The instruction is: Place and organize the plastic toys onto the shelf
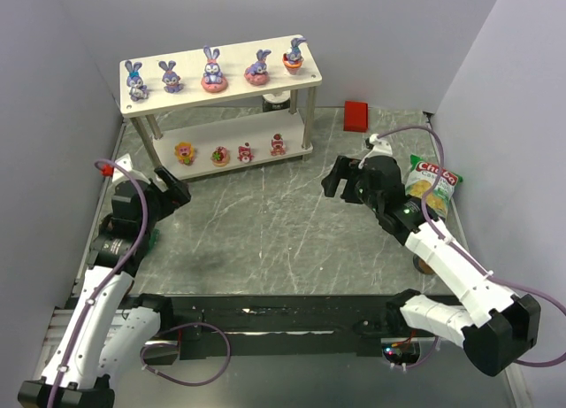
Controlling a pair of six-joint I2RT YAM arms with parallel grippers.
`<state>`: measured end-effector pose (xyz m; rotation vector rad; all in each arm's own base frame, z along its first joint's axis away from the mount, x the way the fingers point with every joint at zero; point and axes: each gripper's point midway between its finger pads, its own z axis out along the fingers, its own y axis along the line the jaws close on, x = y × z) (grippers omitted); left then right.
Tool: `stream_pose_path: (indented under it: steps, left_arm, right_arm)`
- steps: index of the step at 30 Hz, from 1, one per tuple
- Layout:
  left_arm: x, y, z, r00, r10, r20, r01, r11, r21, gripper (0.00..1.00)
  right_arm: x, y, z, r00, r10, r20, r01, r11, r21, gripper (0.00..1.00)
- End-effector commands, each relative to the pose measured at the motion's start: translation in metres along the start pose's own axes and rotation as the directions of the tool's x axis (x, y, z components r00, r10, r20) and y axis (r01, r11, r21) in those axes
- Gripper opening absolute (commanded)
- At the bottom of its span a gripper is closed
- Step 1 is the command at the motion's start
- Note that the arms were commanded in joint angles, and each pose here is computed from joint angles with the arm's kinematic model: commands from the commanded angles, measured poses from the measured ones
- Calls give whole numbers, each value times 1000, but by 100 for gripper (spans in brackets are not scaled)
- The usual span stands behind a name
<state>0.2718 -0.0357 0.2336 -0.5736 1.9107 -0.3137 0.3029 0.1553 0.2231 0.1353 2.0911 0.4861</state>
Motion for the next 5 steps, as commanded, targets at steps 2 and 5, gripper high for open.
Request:
stream_pose_path:
  steps: [2, 5]
  left_arm:
    - [-22, -9, -12, 998, -23, 67, 21, 1000, 18, 96]
    - [-24, -9, -13, 997, -26, 72, 25, 1000, 19, 96]
  right_arm:
    - [-14, 1, -5, 998, 23, 60, -22, 1000, -9, 95]
    - [-13, 2, -5, 998, 22, 55, -22, 1000, -10, 95]
